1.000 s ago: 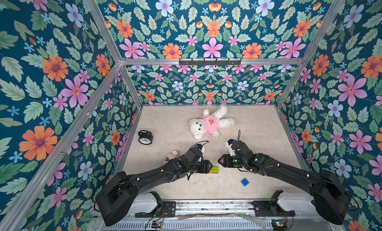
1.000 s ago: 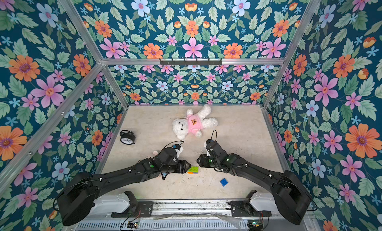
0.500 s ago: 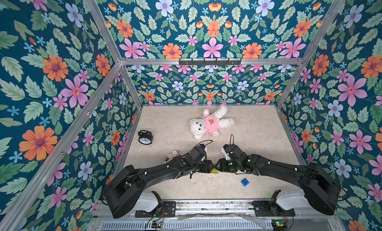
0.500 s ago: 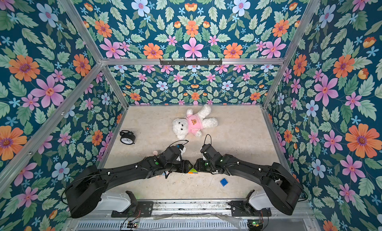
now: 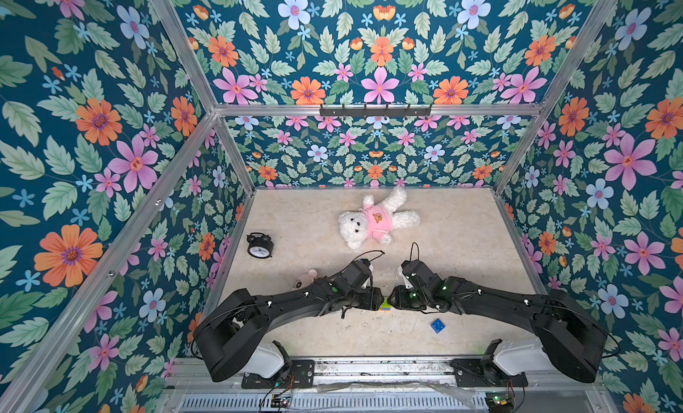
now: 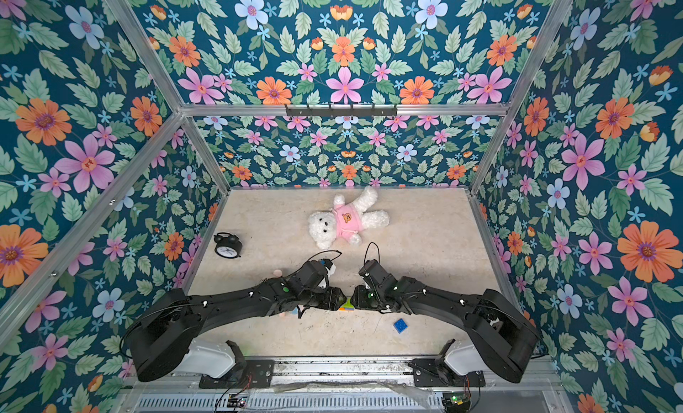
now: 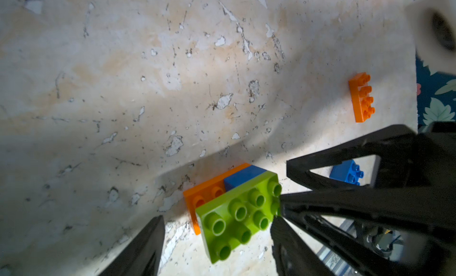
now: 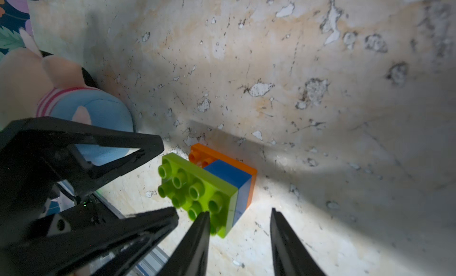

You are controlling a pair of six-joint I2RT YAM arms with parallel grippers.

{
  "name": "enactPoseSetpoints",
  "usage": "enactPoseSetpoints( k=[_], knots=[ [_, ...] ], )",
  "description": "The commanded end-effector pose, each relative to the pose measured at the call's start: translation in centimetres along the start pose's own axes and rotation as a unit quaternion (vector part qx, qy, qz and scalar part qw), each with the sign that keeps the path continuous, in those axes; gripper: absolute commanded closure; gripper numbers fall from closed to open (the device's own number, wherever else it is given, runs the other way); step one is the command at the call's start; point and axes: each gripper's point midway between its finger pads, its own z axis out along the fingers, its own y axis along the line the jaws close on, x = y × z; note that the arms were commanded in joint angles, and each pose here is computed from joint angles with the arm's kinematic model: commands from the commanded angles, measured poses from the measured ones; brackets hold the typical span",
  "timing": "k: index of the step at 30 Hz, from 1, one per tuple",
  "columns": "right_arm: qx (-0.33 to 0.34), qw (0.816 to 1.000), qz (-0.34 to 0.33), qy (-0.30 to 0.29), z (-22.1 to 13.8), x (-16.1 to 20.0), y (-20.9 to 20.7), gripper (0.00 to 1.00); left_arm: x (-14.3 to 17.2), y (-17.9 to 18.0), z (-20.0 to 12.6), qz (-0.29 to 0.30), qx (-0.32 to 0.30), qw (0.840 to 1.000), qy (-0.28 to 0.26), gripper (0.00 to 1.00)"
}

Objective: Assemble the number 5 with lego
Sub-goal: Assemble the lego brick with the lego brick.

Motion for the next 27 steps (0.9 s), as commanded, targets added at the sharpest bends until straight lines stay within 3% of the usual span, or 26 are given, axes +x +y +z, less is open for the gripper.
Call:
enactPoseSetpoints(
  k=[1, 19, 27],
  knots=[
    [0.010, 1.000, 0.001, -0.001, 0.2, -0.2, -0.3, 0.55, -0.1, 0.0, 0.2, 0.005, -0.001, 1.000, -0.001, 0.27],
    [0.127, 0.991, -0.008, 0.047, 0.9, 2.0, -5.3, 0.60, 1.7, 2.7, 1.0, -0.005, -0.052, 0.998, 0.022, 0.33],
    [0.134, 0.989, -0.012, 0.058, 0.9, 3.0, -6.0, 0.62, 1.6, 2.4, 1.0, 0.001, -0.047, 0.999, 0.023, 0.34]
  ],
)
